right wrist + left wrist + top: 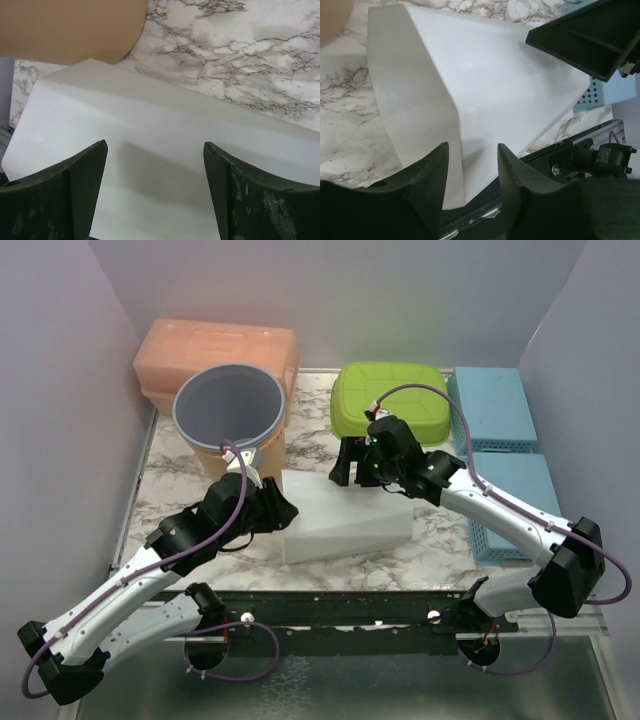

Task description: Turn the large container upside down

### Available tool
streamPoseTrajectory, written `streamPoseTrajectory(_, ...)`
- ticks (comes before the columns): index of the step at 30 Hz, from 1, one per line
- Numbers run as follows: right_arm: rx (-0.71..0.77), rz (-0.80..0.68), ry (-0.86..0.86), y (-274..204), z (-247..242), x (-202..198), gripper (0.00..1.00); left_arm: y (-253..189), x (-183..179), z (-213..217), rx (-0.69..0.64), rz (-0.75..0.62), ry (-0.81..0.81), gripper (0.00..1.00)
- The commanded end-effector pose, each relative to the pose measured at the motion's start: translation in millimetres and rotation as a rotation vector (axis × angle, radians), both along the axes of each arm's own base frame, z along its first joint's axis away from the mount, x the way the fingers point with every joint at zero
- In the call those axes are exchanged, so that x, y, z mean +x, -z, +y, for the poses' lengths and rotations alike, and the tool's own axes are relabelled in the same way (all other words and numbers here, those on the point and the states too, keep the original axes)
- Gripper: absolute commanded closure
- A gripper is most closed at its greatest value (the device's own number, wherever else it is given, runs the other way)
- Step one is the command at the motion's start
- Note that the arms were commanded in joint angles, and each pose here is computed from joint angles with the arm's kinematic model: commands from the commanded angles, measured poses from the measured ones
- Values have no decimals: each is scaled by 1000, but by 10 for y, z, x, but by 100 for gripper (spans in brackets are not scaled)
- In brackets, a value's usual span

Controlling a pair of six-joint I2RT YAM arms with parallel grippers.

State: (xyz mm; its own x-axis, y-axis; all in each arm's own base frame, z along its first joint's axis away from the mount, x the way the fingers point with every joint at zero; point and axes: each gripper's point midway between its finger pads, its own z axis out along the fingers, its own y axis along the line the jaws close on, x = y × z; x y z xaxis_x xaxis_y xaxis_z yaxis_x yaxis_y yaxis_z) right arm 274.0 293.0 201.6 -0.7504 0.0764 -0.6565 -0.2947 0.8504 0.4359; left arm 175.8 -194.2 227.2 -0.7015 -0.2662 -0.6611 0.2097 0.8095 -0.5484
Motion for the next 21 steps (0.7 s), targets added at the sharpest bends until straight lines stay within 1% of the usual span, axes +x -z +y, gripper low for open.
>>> streamPoseTrajectory(1, -51, 29, 61, 61, -76, 45, 18, 174, -33, -37, 16, 33, 27, 59)
streamPoseTrajectory(4, -66, 2, 90, -27, -148, 79, 18, 181, -23, -22, 20, 28, 20, 63)
streamPoseTrajectory(7, -131, -46, 187, -129, -397, 156, 17, 198, 9, -13, 40, 23, 13, 70)
streamPoseTrajectory(11, -196, -72, 296, -208, -742, 161, 17, 251, 37, -51, 70, 37, 27, 71)
streamPoseTrajectory(13, -207, -51, 358, -183, -943, 121, 16, 270, 45, -66, 82, 41, 36, 72)
streamPoseTrajectory(15, -162, 4, 395, -104, -1125, 58, 16, 270, 53, -61, 87, 38, 34, 73)
streamPoseTrajectory(18, -4, 95, 450, 60, -1360, -35, 16, 258, 73, -19, 84, 26, 7, 73)
streamPoseTrajectory(21, 139, 106, 449, 107, -1439, -144, 16, 252, 76, 16, 81, 21, -9, 73)
